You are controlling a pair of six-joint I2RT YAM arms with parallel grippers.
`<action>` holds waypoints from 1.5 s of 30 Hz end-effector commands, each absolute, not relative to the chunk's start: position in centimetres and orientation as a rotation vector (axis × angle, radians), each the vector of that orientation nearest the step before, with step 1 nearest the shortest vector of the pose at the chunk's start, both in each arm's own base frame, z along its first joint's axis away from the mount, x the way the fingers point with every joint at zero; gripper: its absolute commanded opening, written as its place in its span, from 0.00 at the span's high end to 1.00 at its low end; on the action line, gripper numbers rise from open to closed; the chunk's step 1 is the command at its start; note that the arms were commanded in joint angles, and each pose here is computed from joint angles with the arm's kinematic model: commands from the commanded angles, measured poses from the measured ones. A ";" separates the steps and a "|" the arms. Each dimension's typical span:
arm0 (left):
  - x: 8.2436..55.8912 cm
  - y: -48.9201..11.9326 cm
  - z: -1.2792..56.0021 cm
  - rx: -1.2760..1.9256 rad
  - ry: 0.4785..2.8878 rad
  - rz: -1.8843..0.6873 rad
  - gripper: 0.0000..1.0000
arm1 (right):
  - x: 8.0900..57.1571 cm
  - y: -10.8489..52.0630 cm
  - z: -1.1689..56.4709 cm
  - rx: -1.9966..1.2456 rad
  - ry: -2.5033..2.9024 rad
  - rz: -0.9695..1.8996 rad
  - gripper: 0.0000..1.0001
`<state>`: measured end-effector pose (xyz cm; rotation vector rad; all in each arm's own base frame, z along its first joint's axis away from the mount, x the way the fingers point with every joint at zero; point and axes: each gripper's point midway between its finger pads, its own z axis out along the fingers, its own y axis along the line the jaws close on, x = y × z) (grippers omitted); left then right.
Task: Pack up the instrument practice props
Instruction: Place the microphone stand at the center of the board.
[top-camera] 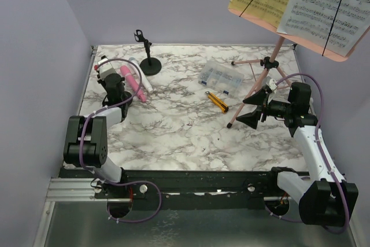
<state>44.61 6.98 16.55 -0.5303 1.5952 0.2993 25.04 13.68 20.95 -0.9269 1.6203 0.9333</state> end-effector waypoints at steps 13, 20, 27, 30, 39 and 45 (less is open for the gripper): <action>51.0 11.3 18.8 -0.560 1.469 0.430 1.00 | 25.0 13.4 20.3 -0.918 1.642 0.923 0.00; 53.5 11.6 18.0 -0.567 1.469 0.435 0.86 | 25.0 13.4 20.1 -0.917 1.647 0.919 0.00; 53.9 11.4 17.9 -0.551 1.474 0.429 0.43 | 25.1 13.4 20.2 -0.919 1.646 0.918 0.00; 53.8 11.1 18.4 -0.538 1.474 0.419 0.31 | 25.1 13.4 20.1 -0.918 1.646 0.917 0.00; 51.4 11.1 21.6 -0.574 1.433 0.392 0.01 | 25.1 13.3 20.1 -0.919 1.646 0.902 0.00; 48.2 10.6 22.6 -0.637 1.453 0.329 0.01 | 25.1 13.3 20.3 -0.921 1.638 0.896 0.00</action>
